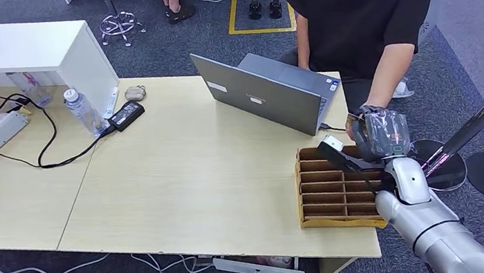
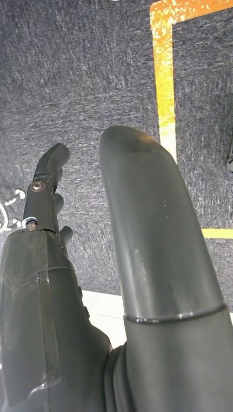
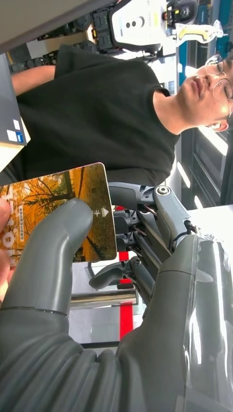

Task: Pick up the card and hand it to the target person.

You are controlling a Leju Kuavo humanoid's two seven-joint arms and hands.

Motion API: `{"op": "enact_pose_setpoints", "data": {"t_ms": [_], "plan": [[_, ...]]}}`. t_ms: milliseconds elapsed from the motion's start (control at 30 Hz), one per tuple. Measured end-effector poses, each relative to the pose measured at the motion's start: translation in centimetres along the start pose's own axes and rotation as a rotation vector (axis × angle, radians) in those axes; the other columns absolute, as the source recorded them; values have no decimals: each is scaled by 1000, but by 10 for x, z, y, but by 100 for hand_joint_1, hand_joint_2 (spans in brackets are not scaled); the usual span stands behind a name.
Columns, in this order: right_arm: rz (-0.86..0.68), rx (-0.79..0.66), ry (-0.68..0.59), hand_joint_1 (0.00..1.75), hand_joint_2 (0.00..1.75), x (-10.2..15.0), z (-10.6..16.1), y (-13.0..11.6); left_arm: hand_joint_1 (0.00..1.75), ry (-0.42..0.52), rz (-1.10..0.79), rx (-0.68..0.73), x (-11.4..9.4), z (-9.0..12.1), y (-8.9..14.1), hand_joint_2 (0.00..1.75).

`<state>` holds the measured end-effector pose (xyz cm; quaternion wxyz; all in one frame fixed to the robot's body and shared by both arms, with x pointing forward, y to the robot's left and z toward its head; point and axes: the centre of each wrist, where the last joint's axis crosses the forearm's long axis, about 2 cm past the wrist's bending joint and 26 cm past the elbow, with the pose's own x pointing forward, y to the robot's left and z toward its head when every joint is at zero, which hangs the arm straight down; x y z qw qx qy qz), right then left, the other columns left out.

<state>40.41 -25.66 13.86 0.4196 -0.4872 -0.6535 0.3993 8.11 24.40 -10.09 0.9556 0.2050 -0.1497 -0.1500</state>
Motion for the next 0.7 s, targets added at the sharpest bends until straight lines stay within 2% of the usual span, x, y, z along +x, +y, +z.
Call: {"op": "enact_pose_setpoints", "data": {"t_ms": [100,133,567,700], "plan": [[15,7,0,14,175,0,1,1,0,2,6,16,1,2,-3,0],[20,10,1,1,175,0,1,2,0,2,7,17,1,3,-4,0],[45,-17,15,0,175,2,-5,-3,0,3,9,4,3,5,-10,0],[76,-49,-26,0,175,4,2,-3,0,12,7,2,3,6,-10,0]]}}
